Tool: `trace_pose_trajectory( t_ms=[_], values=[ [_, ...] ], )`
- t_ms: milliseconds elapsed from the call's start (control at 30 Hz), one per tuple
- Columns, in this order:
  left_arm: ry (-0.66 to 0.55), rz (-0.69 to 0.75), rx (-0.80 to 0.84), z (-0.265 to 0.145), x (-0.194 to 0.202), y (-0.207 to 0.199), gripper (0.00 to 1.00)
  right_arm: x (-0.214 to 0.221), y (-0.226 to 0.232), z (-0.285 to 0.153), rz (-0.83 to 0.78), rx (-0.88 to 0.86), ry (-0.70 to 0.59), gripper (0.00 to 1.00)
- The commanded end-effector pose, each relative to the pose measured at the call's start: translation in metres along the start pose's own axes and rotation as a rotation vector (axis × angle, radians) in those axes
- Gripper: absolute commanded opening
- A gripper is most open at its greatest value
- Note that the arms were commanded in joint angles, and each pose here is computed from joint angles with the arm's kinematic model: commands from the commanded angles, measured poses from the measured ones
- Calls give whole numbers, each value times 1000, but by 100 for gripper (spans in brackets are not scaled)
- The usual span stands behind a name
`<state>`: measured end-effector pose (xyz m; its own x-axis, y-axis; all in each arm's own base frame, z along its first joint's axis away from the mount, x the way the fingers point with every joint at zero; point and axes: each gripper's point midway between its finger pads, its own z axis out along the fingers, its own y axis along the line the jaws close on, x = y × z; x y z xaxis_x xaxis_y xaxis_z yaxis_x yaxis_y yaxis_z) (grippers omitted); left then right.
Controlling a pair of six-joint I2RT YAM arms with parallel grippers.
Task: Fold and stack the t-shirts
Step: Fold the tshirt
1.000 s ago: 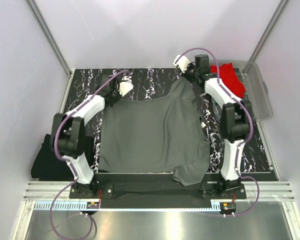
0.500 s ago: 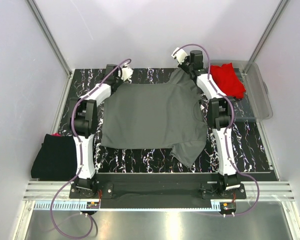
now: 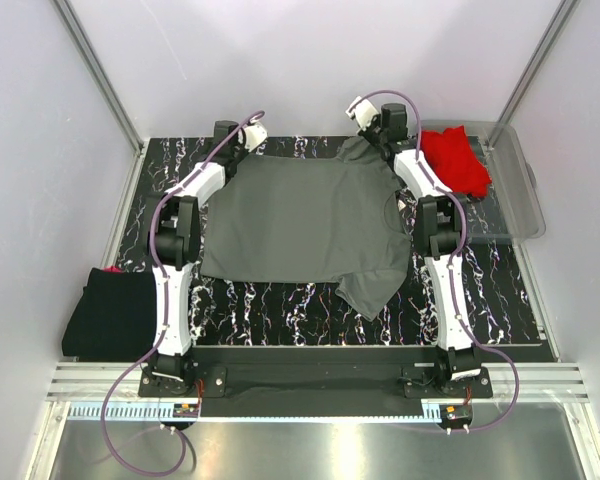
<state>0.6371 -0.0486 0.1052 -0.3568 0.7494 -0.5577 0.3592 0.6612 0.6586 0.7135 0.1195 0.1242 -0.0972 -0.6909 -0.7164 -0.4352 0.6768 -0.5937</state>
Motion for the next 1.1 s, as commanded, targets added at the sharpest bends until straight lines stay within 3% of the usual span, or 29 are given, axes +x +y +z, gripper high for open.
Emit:
trace_pose_trajectory(
  t_ms=[0,133,433,733,1067],
  values=[
    [-96,-27,-69,-29,-35,41,0,-47,-47,-41,28,79,-64,0],
    [-139,-21,29,-64,-52,35,0,-45,-36,-64,32,24,-33,0],
    [-113,31,68,-98,-27,15,0,-40,-18,-120,8,-44,0,0],
    [-69,54,108,-98,-1,-6,0,-38,7,-157,12,-91,23,0],
    [-89,42,104,-102,3,4,0,-34,27,-187,33,-125,50,0]
  ],
)
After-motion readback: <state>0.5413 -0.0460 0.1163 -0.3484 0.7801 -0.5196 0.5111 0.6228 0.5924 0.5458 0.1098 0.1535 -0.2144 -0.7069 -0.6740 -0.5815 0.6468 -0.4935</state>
